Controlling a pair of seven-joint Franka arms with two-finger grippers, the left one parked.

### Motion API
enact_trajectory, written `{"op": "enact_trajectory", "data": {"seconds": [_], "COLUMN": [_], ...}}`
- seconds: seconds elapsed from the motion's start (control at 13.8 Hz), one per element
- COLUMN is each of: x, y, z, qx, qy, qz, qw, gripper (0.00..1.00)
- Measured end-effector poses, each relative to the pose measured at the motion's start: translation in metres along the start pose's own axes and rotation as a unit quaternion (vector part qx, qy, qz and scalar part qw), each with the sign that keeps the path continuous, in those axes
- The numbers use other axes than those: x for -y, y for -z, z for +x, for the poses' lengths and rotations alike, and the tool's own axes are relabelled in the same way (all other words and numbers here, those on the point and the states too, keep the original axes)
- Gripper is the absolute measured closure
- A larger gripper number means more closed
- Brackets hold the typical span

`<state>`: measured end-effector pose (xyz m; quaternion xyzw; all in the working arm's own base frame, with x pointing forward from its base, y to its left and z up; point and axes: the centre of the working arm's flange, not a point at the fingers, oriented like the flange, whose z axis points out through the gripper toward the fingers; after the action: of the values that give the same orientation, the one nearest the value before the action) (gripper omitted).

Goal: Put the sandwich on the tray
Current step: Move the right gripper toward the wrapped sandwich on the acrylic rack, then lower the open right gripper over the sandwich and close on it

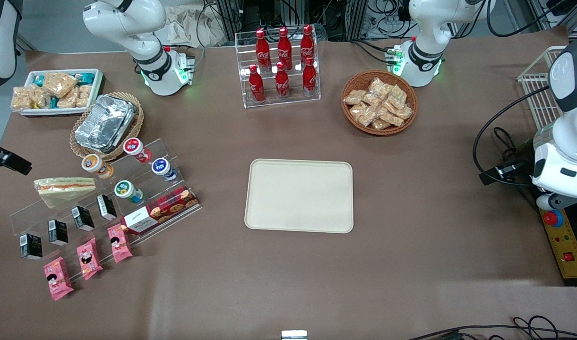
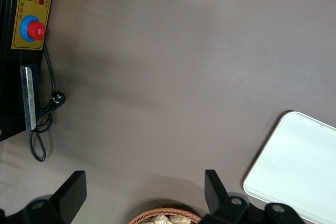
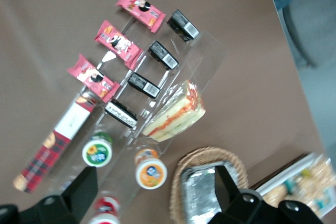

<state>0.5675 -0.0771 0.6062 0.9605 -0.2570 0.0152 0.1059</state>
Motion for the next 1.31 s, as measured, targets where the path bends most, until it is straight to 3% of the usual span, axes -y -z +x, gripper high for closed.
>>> {"op": "enact_trajectory", "data": {"seconds": [0.15,0.22,0.36,0.44,0.87,1.02,1.31], "x": [0.003,0.0,-0.025,-0.041,-0.056,-0.051,-0.047], "y": [-0.005,-0.01,-0.029,-0.042,-0.109,-0.129,-0.155], "z": [0.004,0.008,0.026,0.035,0.05,0.05,0.048], "qx": [0.001,0.008,0.04,0.053,0.104,0.113,0.112], "qy": [-0.081,-0.114,-0.184,-0.213,-0.348,-0.383,-0.423], "qz": [0.006,0.021,0.063,0.069,0.034,0.022,0.017], "qw": [0.9967,0.9933,0.9801,0.9731,0.931,0.9166,0.899], "gripper": [0.01,0.01,0.01,0.01,0.01,0.01,0.01]}}
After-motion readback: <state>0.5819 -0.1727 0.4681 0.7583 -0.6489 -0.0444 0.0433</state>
